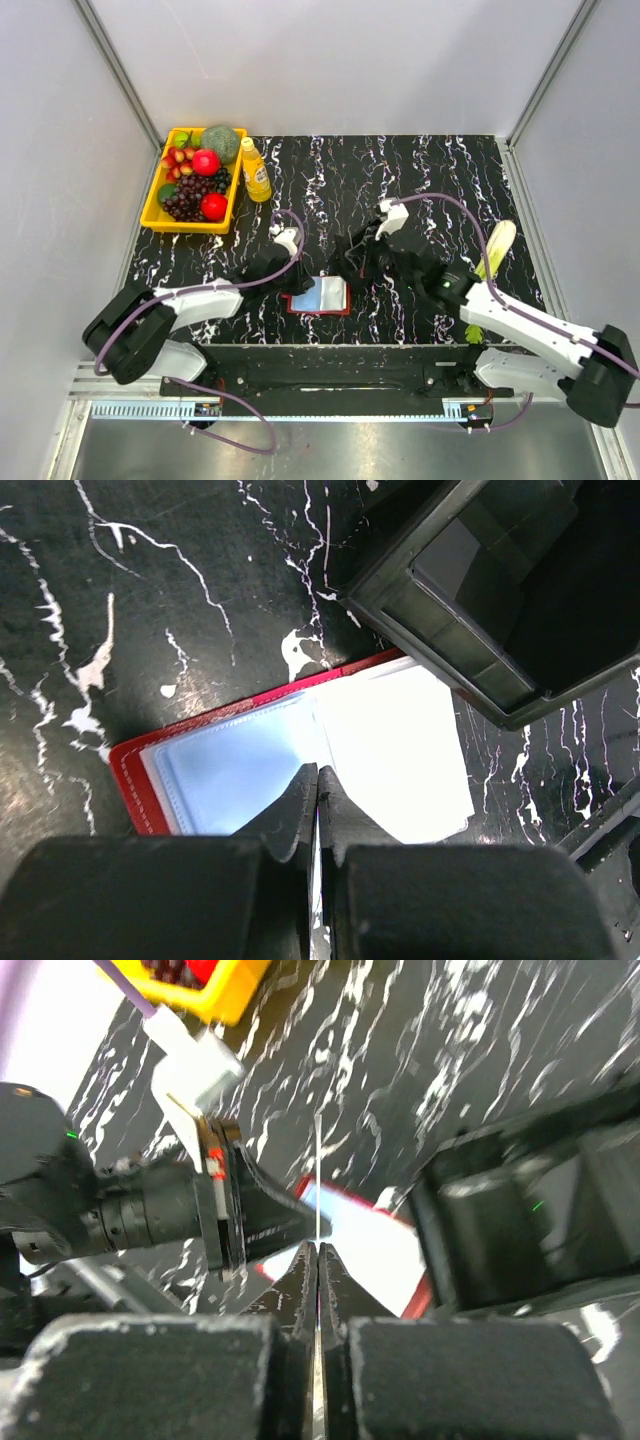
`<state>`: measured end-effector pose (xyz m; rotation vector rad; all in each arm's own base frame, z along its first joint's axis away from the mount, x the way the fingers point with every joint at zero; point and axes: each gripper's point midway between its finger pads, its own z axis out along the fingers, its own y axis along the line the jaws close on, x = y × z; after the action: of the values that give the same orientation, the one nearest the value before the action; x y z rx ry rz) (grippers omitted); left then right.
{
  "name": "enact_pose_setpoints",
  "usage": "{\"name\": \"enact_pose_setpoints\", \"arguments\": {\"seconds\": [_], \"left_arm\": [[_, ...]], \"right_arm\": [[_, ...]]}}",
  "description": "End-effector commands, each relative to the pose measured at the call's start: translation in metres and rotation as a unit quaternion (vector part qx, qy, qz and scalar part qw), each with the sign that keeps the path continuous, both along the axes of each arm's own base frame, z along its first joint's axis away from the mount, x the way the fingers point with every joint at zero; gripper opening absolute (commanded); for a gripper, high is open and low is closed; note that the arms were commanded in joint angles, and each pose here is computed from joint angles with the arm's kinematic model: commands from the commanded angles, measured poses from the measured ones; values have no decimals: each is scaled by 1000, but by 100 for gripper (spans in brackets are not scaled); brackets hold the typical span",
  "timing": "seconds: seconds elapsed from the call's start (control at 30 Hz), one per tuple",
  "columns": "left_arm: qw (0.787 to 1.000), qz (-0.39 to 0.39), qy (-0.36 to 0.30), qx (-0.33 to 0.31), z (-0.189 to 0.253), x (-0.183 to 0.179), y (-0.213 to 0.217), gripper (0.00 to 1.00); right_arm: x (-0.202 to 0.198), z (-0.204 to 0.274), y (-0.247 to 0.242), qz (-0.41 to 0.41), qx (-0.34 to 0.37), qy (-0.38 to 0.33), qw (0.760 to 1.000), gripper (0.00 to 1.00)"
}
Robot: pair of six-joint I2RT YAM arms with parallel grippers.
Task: Put the credit cards into the card holder
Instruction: Pick up the credit card from the storage box, then insert the credit card into the card holder.
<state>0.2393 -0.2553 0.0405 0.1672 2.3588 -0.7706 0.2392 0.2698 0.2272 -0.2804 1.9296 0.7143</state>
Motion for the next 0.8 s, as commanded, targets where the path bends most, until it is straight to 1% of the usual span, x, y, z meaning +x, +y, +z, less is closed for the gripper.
{"name": "enact_pose_setpoints", "arguments": {"seconds": [0.0,0.1,0.13,0.2,0.23,0.47,0.53,0.6,0.77], "left_arm": [[999,32,-36,-12,16,7,11,2],[999,29,-29,3,10,5,14,0],[999,23,-26,1,8,3,13,0],[1000,18,-17,4,3,-1,13,0],[1000,17,-15,7,1,-1,13,0],[1000,13,3,21,-17,-9,18,0],[1000,16,5,21,-19,-10,20,0],[1000,19,6,20,-19,-11,21,0],[1000,21,0,20,-16,-10,22,0]], "right_arm": [[-32,-30,40,41,132,198,970,0],[-38,-58,59,58,163,254,952,0],[-38,-70,61,48,166,275,946,0],[-39,-84,66,49,187,290,937,0],[-37,-92,65,38,186,295,936,0],[-24,-129,64,26,160,292,942,0],[-20,-133,68,30,164,294,941,0],[-14,-142,66,12,165,293,942,0],[-5,-145,62,-4,170,272,947,0]]}}
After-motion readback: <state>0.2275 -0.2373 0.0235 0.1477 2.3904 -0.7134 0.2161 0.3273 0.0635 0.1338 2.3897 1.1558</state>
